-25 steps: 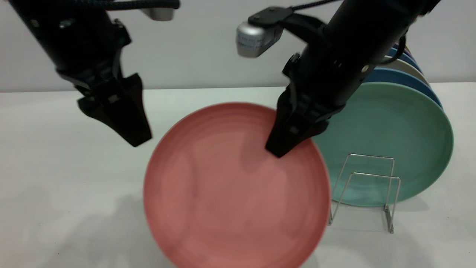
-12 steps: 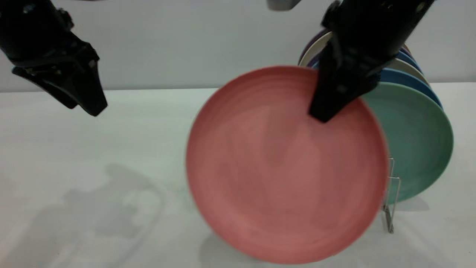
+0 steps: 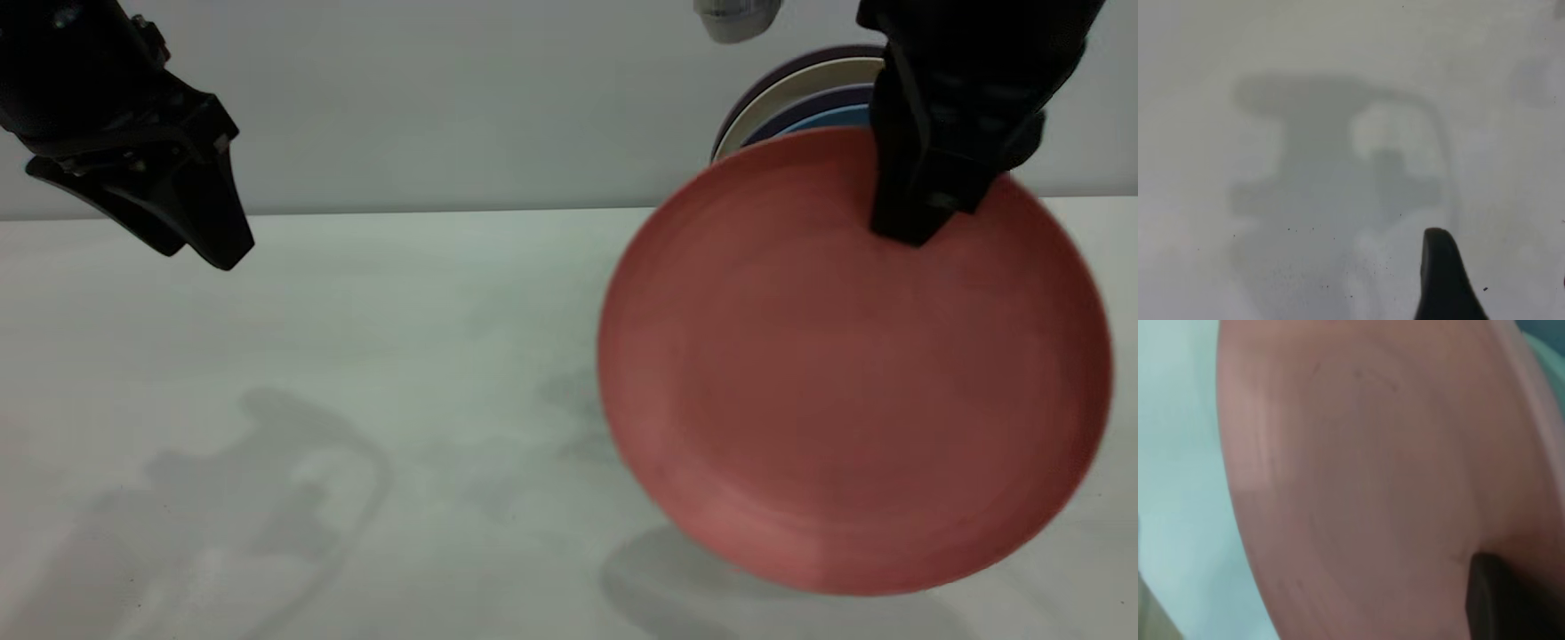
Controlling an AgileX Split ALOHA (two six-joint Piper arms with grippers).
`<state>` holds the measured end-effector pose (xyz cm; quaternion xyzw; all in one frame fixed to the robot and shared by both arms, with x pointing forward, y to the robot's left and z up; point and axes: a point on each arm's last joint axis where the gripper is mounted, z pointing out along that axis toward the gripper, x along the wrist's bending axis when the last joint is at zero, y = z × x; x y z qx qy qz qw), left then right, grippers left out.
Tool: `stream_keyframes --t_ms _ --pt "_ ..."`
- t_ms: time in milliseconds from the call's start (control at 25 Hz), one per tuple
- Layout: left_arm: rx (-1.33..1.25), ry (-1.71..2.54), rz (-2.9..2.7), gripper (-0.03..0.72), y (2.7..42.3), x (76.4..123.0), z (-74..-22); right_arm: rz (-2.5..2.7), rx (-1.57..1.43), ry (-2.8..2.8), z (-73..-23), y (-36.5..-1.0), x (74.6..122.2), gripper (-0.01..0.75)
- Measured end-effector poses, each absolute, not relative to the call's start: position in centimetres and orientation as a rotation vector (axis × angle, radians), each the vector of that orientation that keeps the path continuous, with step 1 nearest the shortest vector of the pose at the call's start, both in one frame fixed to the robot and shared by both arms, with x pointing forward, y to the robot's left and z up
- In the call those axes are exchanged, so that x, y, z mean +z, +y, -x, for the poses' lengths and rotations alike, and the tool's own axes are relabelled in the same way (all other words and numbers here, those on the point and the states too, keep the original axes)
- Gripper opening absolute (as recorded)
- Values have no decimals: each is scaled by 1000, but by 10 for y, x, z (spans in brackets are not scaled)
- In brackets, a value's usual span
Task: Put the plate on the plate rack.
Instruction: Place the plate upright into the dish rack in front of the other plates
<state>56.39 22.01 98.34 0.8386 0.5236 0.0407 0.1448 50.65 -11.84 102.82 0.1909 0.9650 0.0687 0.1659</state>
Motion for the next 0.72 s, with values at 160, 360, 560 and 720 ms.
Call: stream_keyframes --t_ms 160,360,560,720 --pt "127 1508 -2410 456 220 984 -565 -466 72 2660 -493 -103 1032 64" --pt "133 1508 -2405 456 220 984 -565 -430 55 2559 -482 -86 1036 64" --pt "134 1508 -2405 456 220 984 -565 -442 -4 2479 -482 -87 1040 64" --pt "134 1508 -2405 456 220 984 -565 -430 -53 2424 -485 -91 1040 64"
